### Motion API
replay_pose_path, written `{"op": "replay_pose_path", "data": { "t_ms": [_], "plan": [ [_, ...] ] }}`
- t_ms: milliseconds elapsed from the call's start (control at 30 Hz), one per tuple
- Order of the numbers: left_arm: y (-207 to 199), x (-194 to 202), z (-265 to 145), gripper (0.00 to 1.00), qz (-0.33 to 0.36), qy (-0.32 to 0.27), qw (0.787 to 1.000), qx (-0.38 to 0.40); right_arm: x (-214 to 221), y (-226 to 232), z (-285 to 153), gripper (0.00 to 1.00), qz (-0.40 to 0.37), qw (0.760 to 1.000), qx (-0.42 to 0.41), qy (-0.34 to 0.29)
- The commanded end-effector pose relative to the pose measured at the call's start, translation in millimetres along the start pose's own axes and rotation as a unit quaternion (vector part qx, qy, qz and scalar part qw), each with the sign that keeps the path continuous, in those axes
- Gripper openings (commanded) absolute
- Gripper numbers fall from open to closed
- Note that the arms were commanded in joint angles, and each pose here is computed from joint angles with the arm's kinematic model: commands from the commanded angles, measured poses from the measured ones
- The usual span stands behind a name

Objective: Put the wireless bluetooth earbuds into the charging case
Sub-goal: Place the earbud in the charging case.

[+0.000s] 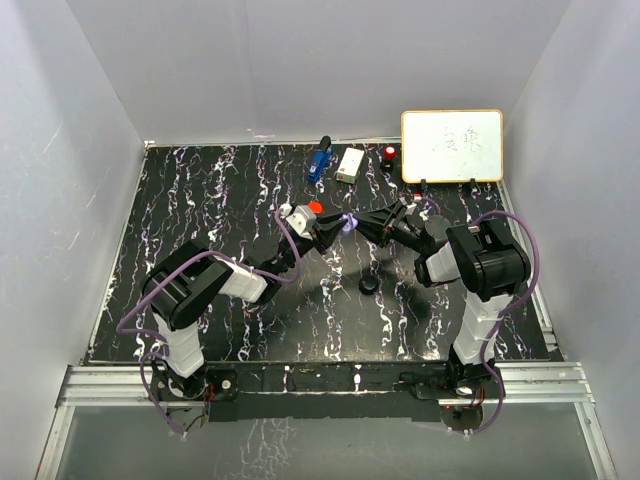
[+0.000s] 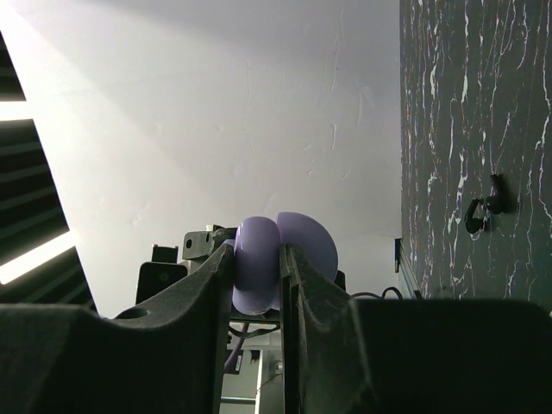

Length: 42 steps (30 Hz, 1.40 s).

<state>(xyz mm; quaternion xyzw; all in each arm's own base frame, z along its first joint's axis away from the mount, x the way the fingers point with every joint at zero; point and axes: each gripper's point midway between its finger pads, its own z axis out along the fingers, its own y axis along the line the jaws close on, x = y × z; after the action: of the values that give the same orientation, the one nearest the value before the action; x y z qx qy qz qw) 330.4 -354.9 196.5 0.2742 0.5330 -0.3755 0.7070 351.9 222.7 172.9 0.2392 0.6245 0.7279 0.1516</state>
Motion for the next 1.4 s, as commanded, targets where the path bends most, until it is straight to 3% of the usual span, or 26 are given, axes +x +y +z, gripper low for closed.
{"op": "replay_pose_path", "data": {
  "t_ms": [0,400,533,867,1133,1300,1367],
  "plan": [
    [-5.2,-50.9,1.1,0.0,0.03,-0.096,0.995,0.009,14.3,39.3,-5.1,0.0,-0.084,0.993,-0.085,0.016],
    [-6.1,-58.4,-3.6,0.0,0.028,-0.101,0.994,0.007,13.3,41.1,-5.7,0.0,-0.084,0.993,-0.087,0.015],
    [-7.9,-58.9,-3.0,0.05,0.026,-0.102,0.994,0.012,12.8,41.5,-5.4,0.0,-0.084,0.992,-0.088,0.014],
    [-9.3,-64.4,-6.3,0.41,0.021,-0.106,0.994,0.012,12.1,38.3,-4.8,0.0,-0.083,0.993,-0.084,0.014],
    [-5.6,-87.2,-11.8,0.53,0.015,-0.129,0.992,-0.006,9.9,35.2,-4.8,0.0,-0.085,0.993,-0.082,0.012],
    [23.4,-99.2,-23.0,0.59,-0.055,-0.147,0.983,-0.097,8.9,32.6,-3.6,0.0,-0.091,0.993,-0.075,0.011],
    [25.4,-87.8,-21.9,0.62,-0.074,-0.115,0.985,-0.106,8.1,31.2,-3.0,0.0,-0.097,0.993,-0.069,0.01]
  ]
}}
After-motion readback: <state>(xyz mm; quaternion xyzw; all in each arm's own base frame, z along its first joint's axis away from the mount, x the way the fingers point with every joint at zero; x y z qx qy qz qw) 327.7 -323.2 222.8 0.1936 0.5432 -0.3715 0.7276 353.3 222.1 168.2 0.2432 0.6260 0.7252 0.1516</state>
